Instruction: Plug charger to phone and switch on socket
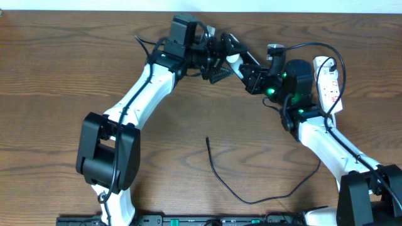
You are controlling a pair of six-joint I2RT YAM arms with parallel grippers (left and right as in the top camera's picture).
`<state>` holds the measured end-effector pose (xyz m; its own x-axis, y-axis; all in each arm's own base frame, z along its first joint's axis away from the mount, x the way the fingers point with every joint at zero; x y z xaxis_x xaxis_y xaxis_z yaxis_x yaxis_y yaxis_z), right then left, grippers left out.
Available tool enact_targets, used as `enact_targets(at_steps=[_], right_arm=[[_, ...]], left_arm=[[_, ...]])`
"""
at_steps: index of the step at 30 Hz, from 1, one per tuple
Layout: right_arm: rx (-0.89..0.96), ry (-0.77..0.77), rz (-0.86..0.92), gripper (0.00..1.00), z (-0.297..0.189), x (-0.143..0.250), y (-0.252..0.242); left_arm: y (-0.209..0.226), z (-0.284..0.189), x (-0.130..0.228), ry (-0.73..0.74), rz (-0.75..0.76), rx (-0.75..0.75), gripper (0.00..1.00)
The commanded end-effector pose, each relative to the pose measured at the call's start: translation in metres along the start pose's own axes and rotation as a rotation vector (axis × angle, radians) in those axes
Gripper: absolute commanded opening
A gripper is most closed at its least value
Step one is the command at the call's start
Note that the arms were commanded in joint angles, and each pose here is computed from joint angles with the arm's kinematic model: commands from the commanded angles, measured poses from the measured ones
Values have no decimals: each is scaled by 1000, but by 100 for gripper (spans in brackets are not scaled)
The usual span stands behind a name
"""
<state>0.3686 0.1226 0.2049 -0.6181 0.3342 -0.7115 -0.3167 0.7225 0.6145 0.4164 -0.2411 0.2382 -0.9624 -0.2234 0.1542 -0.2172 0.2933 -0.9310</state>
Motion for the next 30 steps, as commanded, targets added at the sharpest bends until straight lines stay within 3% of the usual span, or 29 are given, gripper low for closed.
enact_targets(at_steps=[1,5,13,21,30], right_arm=[[11,-47,124,1,-7,-17,-11],[-38,-80,373,1,-17,-31,-20],[-174,-92,772,1,-23,-47,-11],[-336,-9,944,1,-13,-43,33],[-346,42,1110,1,3,-23,64]], left_arm=[[-24,-20,6,150,142,133,90],[-36,-35,6,231,239,223,90],[-30,-61,-12,194,200,232,90],[-24,-70,-37,-11,178,184,90],[-22,-70,-50,-156,97,146,90]])
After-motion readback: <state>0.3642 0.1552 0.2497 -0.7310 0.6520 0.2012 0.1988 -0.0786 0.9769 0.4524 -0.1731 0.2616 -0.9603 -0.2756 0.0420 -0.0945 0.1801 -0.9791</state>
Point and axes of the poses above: each gripper's point midway between its finger pads, its own z axis out along the fingers, its own y axis along the line the jaws close on, x = y × z, the point moved 8 cm from there along -z, back along the fingers, and after that the axes turned 1 degree about -z, right-handed, at the moved point
